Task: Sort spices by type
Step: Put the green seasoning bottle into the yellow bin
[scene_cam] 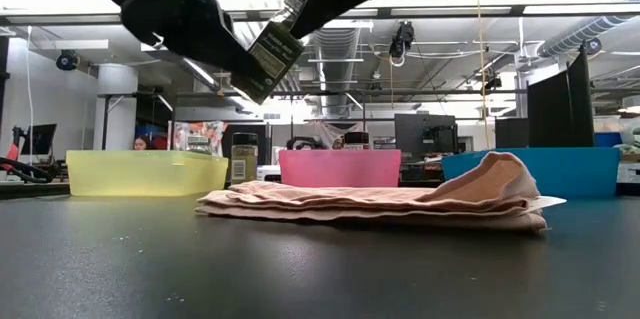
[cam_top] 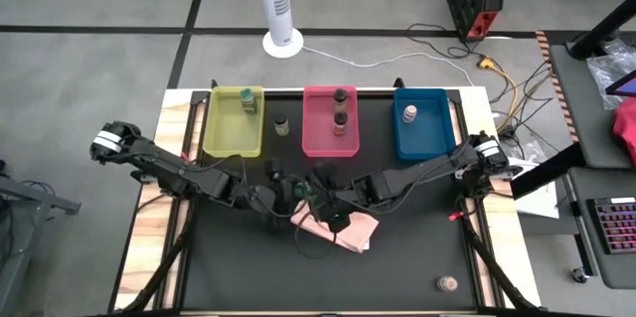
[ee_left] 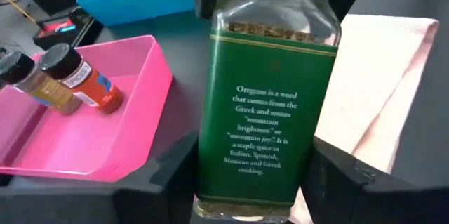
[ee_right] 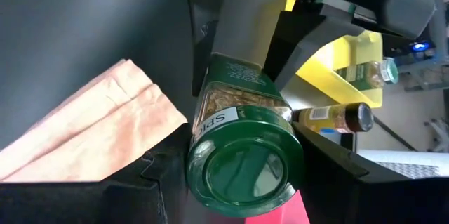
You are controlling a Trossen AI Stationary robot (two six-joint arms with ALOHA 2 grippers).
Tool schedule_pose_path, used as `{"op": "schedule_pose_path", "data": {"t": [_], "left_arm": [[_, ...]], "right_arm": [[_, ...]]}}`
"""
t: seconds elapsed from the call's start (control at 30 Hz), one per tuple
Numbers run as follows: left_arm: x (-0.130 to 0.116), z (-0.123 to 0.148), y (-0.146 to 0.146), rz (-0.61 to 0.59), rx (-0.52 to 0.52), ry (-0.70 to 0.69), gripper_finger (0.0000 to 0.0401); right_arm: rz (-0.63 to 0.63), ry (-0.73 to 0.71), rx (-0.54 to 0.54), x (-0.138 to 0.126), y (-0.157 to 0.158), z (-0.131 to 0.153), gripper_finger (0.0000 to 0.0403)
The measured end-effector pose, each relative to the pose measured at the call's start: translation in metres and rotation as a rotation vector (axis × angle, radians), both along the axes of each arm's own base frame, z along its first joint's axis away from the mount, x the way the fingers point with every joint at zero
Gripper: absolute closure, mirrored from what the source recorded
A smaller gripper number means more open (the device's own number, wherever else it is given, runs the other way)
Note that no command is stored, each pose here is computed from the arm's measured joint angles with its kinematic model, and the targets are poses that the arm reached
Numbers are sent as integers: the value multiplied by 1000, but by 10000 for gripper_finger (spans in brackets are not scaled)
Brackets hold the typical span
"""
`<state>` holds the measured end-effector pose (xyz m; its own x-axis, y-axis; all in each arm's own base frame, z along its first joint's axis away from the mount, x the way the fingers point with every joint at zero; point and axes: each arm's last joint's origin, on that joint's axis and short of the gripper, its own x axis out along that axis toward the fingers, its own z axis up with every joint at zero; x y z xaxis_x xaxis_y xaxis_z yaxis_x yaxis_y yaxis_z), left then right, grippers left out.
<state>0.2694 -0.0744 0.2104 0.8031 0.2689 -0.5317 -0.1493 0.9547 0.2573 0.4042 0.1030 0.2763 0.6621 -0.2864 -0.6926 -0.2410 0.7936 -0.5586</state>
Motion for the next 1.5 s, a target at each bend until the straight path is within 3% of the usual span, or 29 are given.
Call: {"op": "schedule_pose_path", "data": {"t": [0.17,0.43,0.53,0.7,0.87,1.07,1.23,1.5], "left_arm": [[0,0,0,9,6,0,219],[-1,2,-2,83,2,-56,219],[-5,3,-9,89,7,-129,219],[-18,10,-23,-6,-20,-297,219],[-30,21,-30,-74,-24,-440,219],[-36,22,-29,-96,-15,-496,219],[-35,24,-30,-103,-28,-519,219],[-35,26,-30,-102,-36,-537,219]], "right_arm": [[5,-6,-7,1,0,0,197],[-62,-43,26,-8,-9,16,82],[-83,-76,83,-22,-17,36,66],[-55,-198,253,-49,-35,55,70],[30,-401,358,-67,-42,28,87],[141,-676,459,-75,-41,-10,102],[167,-756,494,-68,-39,-36,104],[216,-817,508,-39,-34,-44,80]]}}
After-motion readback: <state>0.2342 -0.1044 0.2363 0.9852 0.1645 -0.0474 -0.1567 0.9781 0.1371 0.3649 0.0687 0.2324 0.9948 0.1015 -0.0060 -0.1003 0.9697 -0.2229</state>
